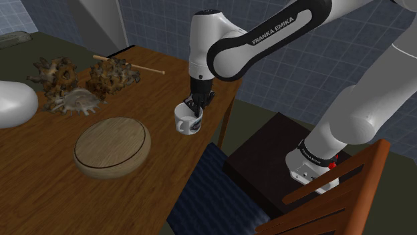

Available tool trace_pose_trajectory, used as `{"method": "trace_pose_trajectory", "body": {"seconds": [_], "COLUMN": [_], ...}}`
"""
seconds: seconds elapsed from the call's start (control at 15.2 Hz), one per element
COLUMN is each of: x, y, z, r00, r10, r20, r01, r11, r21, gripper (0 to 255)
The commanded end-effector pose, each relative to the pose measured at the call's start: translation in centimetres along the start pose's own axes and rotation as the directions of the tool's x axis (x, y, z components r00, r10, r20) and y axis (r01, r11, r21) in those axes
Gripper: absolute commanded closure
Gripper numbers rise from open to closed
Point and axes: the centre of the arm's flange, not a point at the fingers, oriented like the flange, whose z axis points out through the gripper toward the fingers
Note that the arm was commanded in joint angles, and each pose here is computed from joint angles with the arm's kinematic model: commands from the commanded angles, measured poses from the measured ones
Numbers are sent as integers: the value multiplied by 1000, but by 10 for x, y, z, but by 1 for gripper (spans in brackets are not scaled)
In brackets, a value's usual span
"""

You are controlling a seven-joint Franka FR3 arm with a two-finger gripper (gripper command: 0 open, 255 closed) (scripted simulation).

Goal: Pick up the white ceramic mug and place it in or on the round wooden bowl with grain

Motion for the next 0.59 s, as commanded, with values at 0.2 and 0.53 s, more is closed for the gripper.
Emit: {"method": "trace_pose_trajectory", "body": {"seconds": [0.2,0.53], "x": [0,-1], "y": [0,-1], "z": [-5,-31], "r00": [1000,1000], "r10": [0,0], "r20": [0,0], "r01": [0,0], "r11": [1000,1000], "r21": [0,0], "gripper": [255,255]}}
